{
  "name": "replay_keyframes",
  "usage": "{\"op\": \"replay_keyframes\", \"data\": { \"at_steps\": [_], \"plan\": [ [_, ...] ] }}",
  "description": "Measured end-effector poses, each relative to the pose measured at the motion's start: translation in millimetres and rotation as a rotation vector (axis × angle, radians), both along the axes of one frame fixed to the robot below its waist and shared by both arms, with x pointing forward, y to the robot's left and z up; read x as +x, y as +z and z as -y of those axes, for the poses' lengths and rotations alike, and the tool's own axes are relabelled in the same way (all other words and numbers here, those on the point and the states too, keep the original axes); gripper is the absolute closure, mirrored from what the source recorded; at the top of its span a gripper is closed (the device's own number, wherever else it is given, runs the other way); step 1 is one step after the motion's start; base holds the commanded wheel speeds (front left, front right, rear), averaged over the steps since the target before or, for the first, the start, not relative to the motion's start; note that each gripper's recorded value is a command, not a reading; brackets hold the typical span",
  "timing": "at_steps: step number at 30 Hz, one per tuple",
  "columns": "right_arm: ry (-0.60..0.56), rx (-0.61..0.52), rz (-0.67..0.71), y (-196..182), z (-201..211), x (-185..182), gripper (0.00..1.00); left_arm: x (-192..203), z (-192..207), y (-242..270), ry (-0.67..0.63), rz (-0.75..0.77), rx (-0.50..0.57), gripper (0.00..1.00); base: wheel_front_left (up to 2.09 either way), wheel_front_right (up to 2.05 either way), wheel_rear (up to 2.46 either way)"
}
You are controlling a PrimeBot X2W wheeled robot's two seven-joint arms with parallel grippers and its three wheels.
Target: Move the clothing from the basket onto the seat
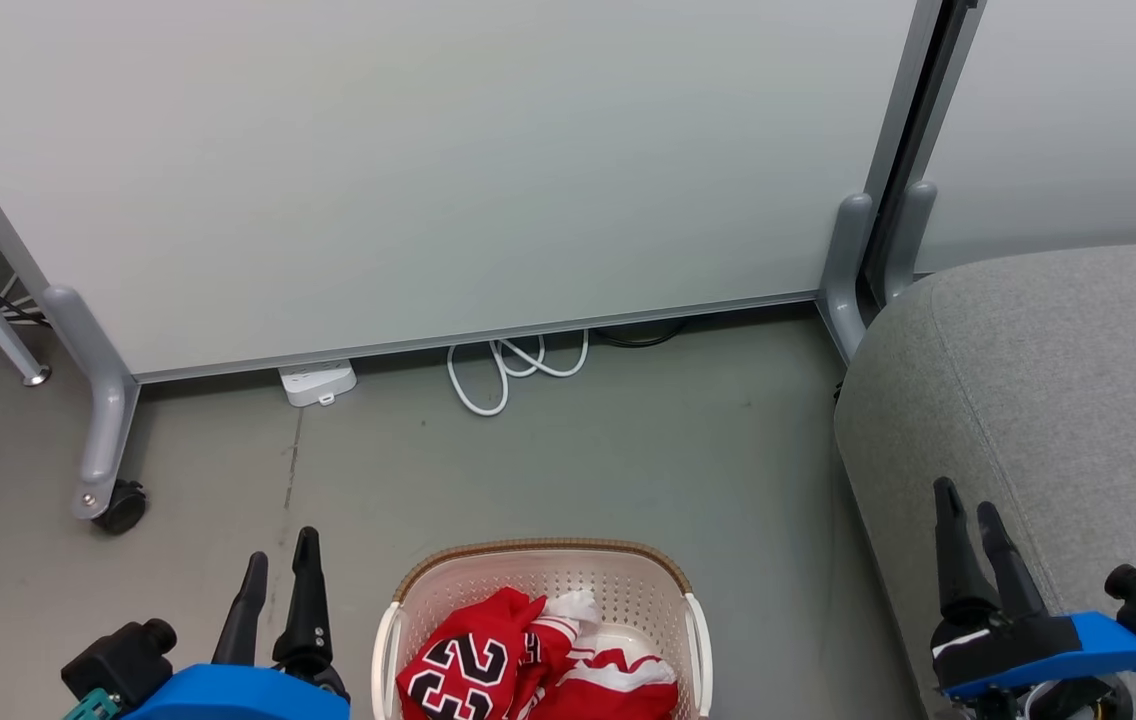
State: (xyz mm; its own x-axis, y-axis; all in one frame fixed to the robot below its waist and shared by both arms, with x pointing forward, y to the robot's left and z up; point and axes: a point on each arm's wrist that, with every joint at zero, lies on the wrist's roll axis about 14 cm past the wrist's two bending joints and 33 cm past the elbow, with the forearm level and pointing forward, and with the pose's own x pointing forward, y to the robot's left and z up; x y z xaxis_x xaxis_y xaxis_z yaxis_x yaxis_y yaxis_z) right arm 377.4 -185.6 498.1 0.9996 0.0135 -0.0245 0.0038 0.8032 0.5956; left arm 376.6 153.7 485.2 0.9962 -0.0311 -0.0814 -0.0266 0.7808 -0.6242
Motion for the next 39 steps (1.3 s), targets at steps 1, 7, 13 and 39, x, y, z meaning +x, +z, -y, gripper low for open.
{"op": "replay_keyframes", "data": {
  "at_steps": [1, 7, 13, 39],
  "plan": [
    [0.001, -0.014, 0.004, 1, 0, 0, 0.0, 0, 1, 1, -0.002, 0.005, 0.013, 0.0, 0.0, 0.0, 0.0],
    [0.008, -0.085, 0.016, 4, -1, -2, 0.0, 0, 2, 6, -0.01, 0.031, 0.085, 0.0, 0.0, 0.0, 0.0],
    [0.016, -0.152, 0.023, 6, -2, -3, 0.0, 0, 6, 9, -0.021, 0.052, 0.155, 0.0, 0.0, 0.0, 0.0],
    [0.039, -0.386, 0.057, 11, -7, -3, 0.0, -1, 19, 16, -0.058, 0.122, 0.39, 0.0, 0.0, 0.0, 0.0]
  ]
}}
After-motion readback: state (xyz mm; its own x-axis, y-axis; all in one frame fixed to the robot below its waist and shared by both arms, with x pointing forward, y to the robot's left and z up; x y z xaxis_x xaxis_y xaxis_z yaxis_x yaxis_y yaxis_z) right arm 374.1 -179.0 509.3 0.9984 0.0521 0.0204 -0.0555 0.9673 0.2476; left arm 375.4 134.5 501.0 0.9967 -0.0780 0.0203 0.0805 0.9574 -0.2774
